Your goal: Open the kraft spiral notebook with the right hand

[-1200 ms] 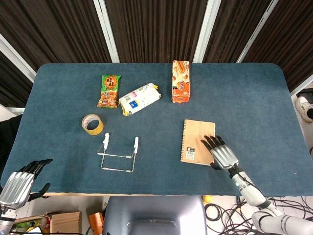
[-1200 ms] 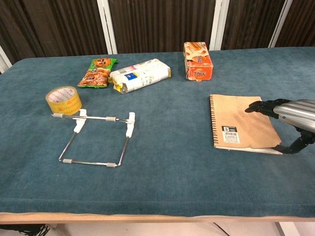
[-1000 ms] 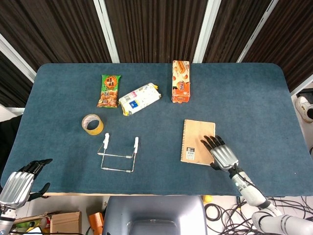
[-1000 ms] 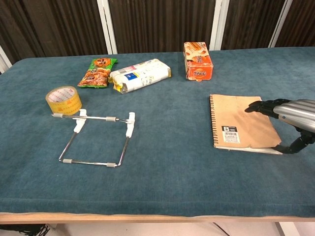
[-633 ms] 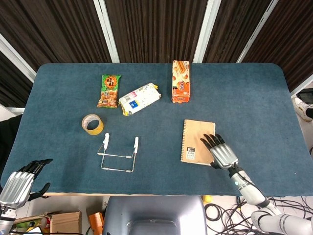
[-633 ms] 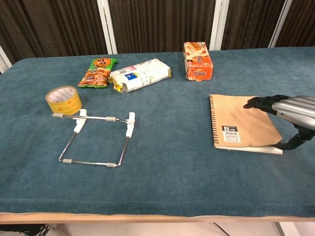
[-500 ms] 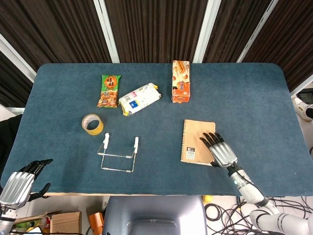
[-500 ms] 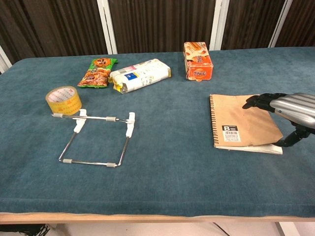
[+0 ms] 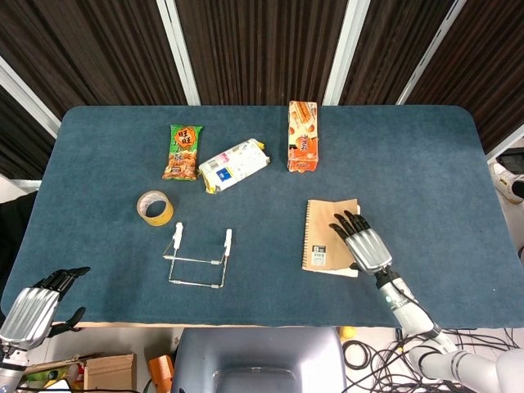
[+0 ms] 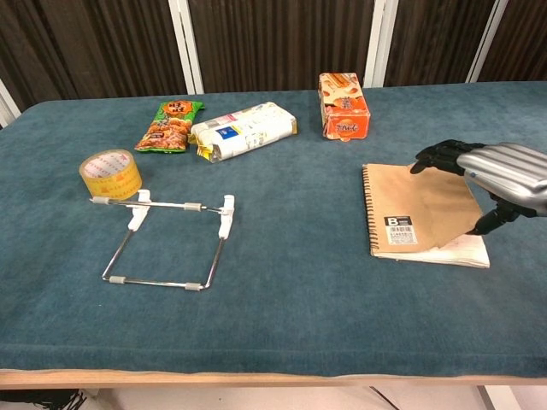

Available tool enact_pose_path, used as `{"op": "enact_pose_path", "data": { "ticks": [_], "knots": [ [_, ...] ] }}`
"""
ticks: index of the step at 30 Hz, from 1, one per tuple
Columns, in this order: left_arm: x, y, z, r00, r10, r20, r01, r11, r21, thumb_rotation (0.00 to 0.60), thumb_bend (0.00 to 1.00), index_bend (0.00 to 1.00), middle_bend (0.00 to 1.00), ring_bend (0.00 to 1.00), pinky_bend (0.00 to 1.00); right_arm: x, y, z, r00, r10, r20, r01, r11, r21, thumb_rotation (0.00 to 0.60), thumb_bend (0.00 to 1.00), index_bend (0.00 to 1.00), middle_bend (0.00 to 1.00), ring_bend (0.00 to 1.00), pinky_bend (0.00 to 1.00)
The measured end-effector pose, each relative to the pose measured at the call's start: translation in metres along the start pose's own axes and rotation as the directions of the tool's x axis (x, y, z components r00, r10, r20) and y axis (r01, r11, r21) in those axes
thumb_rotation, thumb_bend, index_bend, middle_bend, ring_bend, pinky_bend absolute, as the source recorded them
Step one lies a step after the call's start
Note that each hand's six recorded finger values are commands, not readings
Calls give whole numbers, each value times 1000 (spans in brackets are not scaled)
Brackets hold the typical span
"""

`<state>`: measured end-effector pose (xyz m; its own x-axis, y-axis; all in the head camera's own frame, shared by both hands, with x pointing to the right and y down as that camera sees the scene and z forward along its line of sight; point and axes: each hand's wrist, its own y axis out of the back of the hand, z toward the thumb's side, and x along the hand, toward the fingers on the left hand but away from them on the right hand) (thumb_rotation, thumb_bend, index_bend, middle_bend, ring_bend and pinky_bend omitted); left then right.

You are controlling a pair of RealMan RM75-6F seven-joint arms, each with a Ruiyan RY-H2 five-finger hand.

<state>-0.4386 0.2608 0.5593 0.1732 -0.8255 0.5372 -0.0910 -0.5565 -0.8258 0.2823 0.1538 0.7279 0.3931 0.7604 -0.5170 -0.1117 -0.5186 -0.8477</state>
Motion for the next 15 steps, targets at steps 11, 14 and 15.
{"op": "enact_pose_path", "data": {
  "ticks": [11,14,15],
  "knots": [
    [0,1,1,1000,-3,24,3,1000,-13,600,322,226,289,251,473,-27,20,16,997,-64,-38,67,995,69,600,290,160,80,10,151],
    [-1,1,1,1000,-3,25,4,1000,-14,600,322,226,289,251,474,-35,29,24,994,-92,-55,96,992,84,600,290,153,79,10,151],
    [-1,1,1,1000,-2,25,3,1000,-15,600,322,226,289,251,473,-37,31,26,993,-99,-59,104,991,87,600,290,150,79,10,151]
  ]
}}
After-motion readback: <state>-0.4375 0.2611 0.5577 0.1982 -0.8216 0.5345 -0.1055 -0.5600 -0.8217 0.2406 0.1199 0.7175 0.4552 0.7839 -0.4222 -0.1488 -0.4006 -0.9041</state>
